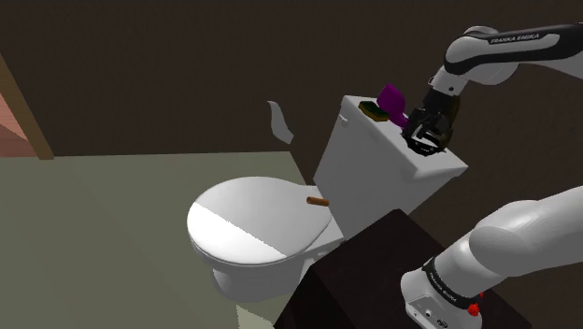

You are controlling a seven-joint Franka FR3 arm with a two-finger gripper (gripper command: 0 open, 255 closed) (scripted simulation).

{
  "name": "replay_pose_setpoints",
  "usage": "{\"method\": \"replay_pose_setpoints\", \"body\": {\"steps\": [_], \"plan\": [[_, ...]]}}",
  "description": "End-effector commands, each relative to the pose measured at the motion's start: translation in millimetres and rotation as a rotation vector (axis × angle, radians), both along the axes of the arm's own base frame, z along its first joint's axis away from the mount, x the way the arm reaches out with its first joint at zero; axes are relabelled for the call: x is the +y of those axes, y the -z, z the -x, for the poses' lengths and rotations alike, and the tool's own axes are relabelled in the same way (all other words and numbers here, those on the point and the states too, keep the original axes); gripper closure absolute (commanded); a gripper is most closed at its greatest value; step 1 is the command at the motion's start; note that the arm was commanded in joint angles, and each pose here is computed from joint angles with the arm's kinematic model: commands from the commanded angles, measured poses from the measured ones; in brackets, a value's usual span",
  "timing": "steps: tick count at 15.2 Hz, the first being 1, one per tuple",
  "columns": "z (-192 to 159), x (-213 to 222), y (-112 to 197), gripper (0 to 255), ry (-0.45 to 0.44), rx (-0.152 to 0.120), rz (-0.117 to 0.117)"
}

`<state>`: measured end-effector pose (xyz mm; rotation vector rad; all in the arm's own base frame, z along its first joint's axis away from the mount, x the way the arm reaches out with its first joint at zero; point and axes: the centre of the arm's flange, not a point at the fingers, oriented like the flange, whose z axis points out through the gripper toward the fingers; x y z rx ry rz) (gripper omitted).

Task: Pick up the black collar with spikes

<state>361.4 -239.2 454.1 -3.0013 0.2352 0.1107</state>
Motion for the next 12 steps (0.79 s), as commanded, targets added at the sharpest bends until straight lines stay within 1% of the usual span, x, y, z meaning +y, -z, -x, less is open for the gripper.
{"method": "replay_pose_setpoints", "body": {"steps": [1, 12], "plan": [[-1, 1, -5, 255, -0.001, 0.008, -0.002], [-1, 1, -63, 255, -0.001, 0.008, -0.002]]}}
